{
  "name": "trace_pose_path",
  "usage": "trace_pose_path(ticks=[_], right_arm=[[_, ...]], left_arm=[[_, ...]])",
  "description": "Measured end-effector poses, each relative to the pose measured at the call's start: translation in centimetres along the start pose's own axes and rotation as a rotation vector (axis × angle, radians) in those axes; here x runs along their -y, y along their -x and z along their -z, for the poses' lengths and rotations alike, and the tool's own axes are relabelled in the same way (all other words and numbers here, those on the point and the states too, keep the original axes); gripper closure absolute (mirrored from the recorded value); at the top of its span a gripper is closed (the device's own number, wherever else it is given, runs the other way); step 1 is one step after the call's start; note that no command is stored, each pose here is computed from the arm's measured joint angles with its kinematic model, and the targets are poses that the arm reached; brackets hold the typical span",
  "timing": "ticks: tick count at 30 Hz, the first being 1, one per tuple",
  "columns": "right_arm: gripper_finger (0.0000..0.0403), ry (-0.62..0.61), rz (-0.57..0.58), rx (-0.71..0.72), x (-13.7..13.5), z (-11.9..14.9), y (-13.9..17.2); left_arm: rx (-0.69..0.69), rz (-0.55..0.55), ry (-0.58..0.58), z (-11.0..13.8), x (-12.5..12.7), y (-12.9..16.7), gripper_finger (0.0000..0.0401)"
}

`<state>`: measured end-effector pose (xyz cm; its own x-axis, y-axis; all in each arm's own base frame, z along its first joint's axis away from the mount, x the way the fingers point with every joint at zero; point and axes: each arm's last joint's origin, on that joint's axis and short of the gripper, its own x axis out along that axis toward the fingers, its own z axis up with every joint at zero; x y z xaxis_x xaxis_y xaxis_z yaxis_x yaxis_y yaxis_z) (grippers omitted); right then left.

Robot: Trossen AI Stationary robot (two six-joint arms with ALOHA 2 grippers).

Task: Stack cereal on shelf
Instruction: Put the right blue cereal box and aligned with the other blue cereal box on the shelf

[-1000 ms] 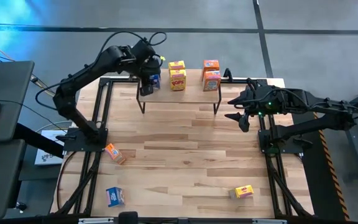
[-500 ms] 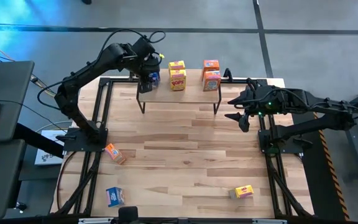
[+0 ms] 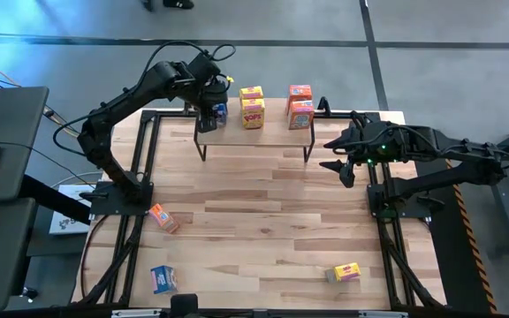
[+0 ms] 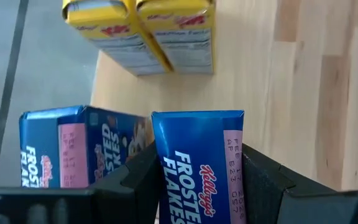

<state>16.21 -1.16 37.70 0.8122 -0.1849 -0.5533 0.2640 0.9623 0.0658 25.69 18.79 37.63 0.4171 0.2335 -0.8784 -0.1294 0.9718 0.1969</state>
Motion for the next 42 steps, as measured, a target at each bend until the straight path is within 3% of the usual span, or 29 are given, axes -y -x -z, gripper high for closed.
trace_pose_path(ticks=[42], right_arm=[[0.0127, 0.000, -0.002, 0.000, 0.00, 0.00, 0.00]], left_arm=[[0.014, 0.006, 0.000, 0.10, -0.30, -0.10, 0.0240]])
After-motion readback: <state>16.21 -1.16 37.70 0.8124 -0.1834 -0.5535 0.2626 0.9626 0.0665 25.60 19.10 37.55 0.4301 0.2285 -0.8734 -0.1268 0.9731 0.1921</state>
